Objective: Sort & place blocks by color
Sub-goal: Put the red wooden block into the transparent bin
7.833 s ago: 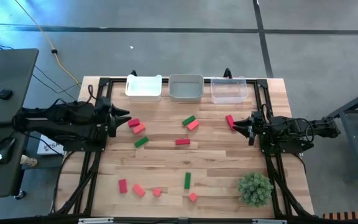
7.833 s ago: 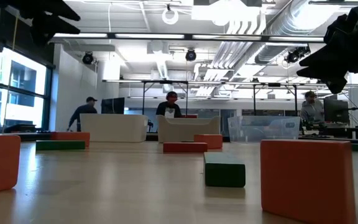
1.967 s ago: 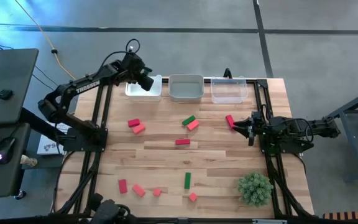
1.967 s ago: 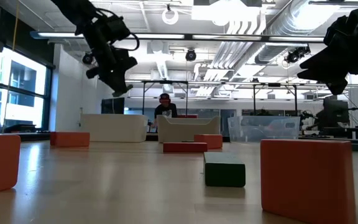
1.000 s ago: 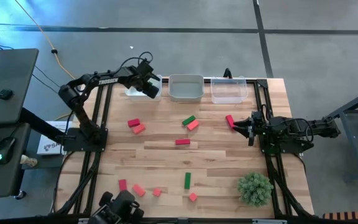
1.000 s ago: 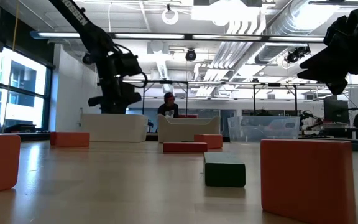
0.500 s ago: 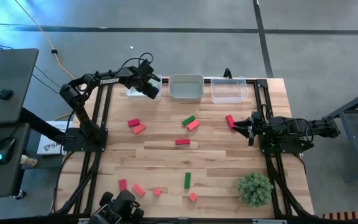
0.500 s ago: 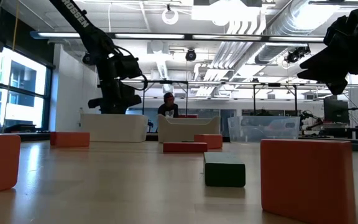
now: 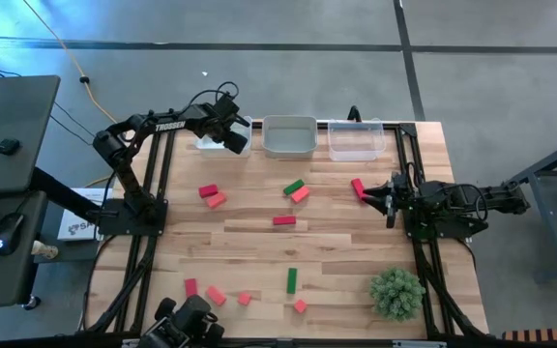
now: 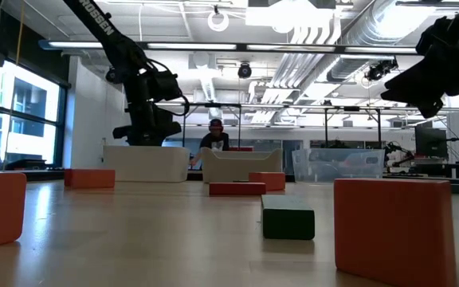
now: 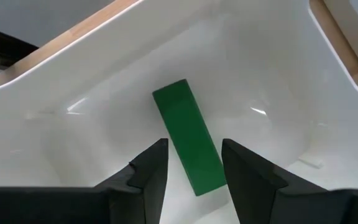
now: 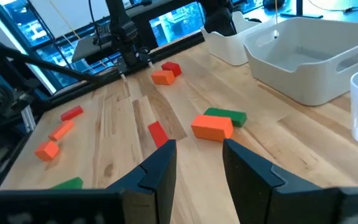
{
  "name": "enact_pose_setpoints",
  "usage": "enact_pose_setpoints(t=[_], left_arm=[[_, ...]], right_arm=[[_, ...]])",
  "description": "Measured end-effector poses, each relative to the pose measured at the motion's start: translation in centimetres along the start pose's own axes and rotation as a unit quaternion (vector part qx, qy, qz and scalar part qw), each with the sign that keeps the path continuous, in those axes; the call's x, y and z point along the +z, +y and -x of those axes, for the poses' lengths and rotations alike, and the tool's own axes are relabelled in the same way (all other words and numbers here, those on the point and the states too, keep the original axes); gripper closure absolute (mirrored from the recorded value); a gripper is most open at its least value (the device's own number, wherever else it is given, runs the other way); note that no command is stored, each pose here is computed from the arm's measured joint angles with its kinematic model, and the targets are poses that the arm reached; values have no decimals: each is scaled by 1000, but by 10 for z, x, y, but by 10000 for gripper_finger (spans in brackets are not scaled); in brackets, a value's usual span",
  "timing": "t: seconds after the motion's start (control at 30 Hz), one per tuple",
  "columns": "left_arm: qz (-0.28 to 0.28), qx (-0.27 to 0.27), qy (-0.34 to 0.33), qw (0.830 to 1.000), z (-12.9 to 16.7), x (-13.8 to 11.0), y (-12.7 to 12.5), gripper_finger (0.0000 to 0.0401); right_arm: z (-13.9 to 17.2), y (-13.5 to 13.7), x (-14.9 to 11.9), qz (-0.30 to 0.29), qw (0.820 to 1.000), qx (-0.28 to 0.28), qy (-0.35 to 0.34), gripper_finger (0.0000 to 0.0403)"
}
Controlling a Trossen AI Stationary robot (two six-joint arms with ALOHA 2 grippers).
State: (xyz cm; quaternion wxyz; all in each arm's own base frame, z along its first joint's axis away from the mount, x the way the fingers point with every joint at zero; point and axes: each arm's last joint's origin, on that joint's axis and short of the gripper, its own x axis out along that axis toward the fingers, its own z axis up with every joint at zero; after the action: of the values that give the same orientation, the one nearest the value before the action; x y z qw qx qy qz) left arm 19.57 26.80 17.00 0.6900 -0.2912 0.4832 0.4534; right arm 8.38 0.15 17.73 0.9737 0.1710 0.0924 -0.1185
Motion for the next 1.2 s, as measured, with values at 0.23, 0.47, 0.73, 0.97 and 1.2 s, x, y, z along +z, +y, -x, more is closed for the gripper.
enact_pose_setpoints(t=[0.23, 0.47, 0.73, 0.97, 1.2], left_arm=[[1, -14, -12, 1000, 7, 9, -1, 259], [-25, -24, -18, 999, 34, 32, -3, 259], [-47, -28, -38, 998, 78, 60, -7, 259], [-82, -42, -67, 994, 120, 75, -22, 259], [-124, -53, -87, 987, 154, 78, -37, 259]], right_arm=[[0, 0, 0, 9, 1000, -3, -1, 281], [0, 0, 1, -57, 998, 0, -5, 281], [0, 1, 5, -194, 980, -4, -32, 281], [0, 0, 7, -173, 983, -24, -53, 281], [4, 5, 25, -173, 975, 6, -140, 281]])
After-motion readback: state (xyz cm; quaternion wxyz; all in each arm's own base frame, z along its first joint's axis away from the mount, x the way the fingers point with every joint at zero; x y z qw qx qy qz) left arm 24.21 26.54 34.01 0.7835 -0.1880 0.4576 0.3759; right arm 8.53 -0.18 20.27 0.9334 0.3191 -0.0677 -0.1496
